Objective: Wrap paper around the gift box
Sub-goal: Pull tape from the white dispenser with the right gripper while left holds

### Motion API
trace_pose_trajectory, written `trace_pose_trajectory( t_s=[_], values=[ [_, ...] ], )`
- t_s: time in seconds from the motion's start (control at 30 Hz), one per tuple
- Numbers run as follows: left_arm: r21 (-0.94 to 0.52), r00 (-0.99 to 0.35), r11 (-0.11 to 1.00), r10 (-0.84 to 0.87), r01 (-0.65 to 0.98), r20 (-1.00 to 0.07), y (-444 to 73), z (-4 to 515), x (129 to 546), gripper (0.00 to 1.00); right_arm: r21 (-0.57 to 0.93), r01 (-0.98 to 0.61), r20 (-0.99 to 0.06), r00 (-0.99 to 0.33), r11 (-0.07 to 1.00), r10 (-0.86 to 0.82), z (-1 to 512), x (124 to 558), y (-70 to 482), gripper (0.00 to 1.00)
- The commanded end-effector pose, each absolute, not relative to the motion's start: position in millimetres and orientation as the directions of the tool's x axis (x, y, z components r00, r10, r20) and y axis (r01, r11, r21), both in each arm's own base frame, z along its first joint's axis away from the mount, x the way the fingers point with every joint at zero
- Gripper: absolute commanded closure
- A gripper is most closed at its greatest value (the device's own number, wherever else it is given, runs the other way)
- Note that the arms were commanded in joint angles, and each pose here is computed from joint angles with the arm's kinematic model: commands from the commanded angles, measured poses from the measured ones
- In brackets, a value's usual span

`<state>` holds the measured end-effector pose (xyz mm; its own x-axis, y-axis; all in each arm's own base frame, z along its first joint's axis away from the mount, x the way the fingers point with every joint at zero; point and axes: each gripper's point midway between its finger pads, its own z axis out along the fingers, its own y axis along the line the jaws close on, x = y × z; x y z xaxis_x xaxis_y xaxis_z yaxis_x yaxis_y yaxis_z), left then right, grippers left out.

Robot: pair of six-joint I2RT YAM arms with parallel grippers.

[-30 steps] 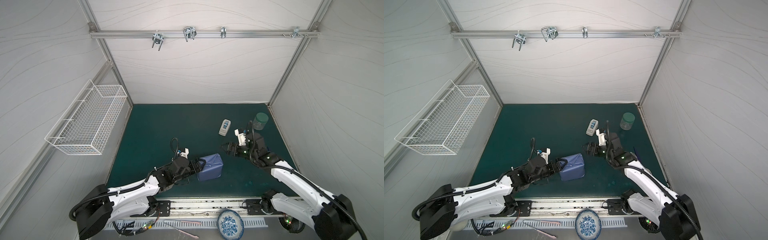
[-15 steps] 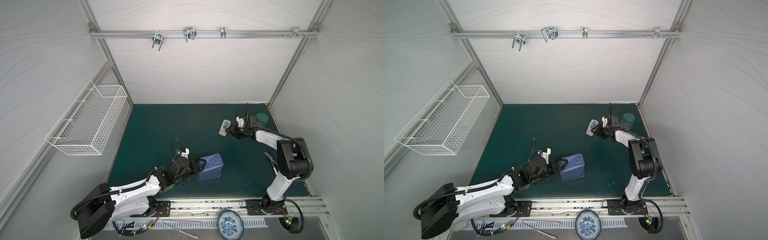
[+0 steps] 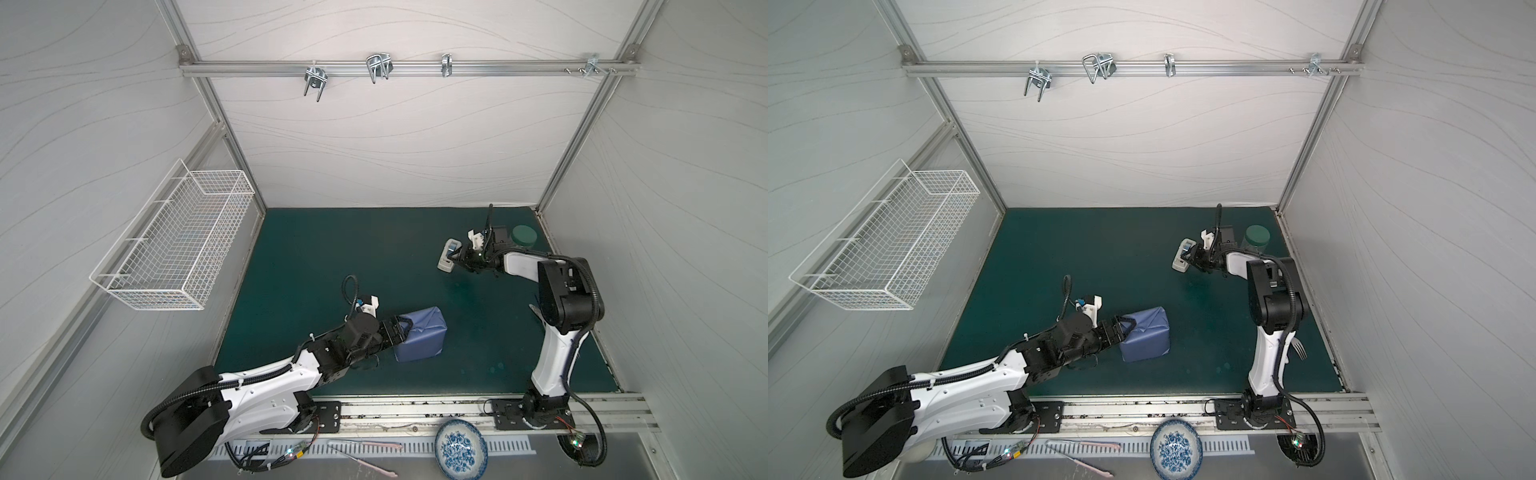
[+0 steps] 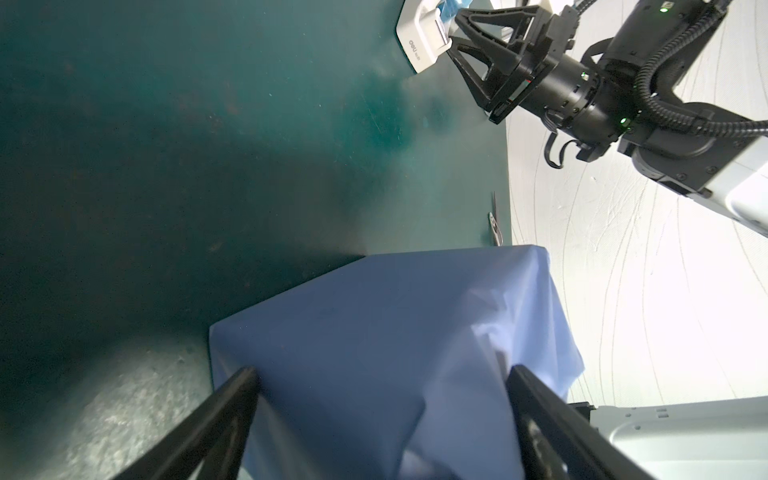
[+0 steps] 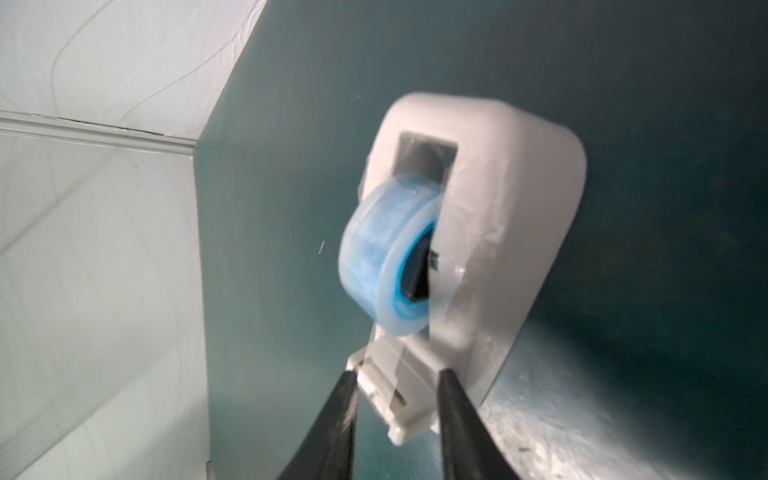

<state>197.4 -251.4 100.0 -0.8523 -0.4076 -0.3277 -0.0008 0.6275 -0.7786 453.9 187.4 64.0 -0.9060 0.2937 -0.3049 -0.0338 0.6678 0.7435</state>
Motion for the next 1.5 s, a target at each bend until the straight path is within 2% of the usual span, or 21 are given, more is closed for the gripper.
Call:
trace_pose_trajectory(
  t_s=[0.0, 0.23, 0.57, 0.8, 1.13, 1.47],
  values=[
    [-0.68, -0.888, 0.732, -0.34, -0.043, -0.31, -235.6, 66.8, 182.5, 0.06, 0.77, -0.029, -0.285, -0.909, 0.637, 0.304, 59.2, 459.9, 190.4, 0.67],
    [-0.67, -0.886, 0.741, -0.339, -0.043, -0.318, -232.8, 67.5, 182.4, 0.06, 0.796, 0.038, -0.218, -0.913, 0.604, 0.344, 45.2, 460.1, 192.3, 0.72],
    [-0.665, -0.888, 0.745, -0.335, -0.046, -0.314, -232.3, 66.3, 181.5, 0.06, 0.849, 0.116, -0.126, -0.903, 0.515, 0.41, 34.2, 463.1, 197.3, 0.84],
    [-0.659, -0.887, 0.751, -0.336, -0.048, -0.318, -230.4, 65.6, 181.8, 0.06, 0.872, 0.123, -0.112, -0.891, 0.473, 0.439, 42.5, 464.9, 194.7, 0.99],
    [-0.635, -0.878, 0.771, -0.342, -0.059, -0.334, -222.9, 60.6, 183.0, 0.06, 0.953, 0.08, -0.069, -0.882, 0.291, 0.466, 99.9, 471.6, 201.9, 1.0],
    [-0.624, -0.878, 0.78, -0.336, -0.056, -0.341, -221.7, 59.4, 183.8, 0.06, 0.967, 0.096, -0.026, -0.886, 0.237, 0.462, 101.9, 456.8, 209.5, 1.0]
  ],
)
